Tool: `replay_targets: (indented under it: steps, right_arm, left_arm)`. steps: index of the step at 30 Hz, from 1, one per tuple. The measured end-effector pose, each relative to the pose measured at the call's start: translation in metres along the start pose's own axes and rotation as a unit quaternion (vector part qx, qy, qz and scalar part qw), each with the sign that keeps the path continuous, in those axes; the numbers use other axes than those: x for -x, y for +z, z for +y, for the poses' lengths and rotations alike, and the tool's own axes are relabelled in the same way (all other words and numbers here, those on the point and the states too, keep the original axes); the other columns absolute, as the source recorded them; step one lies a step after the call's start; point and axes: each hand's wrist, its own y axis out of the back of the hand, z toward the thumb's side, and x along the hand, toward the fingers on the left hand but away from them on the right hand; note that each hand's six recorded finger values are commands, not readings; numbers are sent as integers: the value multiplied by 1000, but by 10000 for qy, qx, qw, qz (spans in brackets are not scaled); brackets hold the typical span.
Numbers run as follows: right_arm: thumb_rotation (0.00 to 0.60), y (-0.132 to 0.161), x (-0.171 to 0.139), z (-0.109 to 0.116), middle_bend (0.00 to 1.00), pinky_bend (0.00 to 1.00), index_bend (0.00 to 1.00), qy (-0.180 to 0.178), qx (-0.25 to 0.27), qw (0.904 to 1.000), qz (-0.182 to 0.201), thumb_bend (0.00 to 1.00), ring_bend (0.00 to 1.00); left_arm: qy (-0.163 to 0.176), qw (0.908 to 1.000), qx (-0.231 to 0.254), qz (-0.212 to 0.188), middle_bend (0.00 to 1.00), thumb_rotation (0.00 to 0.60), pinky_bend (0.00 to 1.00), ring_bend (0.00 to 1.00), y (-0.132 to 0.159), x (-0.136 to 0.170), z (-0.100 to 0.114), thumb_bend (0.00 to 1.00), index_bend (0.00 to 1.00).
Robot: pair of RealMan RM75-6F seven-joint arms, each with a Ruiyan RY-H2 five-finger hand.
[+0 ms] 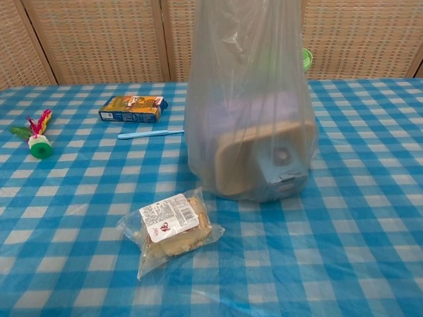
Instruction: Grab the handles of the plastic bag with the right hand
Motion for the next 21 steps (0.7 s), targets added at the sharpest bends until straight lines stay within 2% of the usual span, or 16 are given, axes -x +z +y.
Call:
replay_targets:
  steps: [6,12,21]
  right_arm:
    - [600,17,26,-20,122,0,179,460,652,9966,-206,0,0]
    - [600,38,52,-46,152,0,209,883,890,9918,-229,0,8]
    - [600,55,83,-73,188,0,245,1104,1224,9858,-327,0,43]
  left_arm:
    - [-27,9999,-17,106,0,600,0,0,-5,-4,-2,0,0]
    - [-47,9998,-7,181,0,600,0,0,-8,-7,-3,0,0]
    - [-113,9995,38,297,0,600,0,0,-15,-12,-4,0,0]
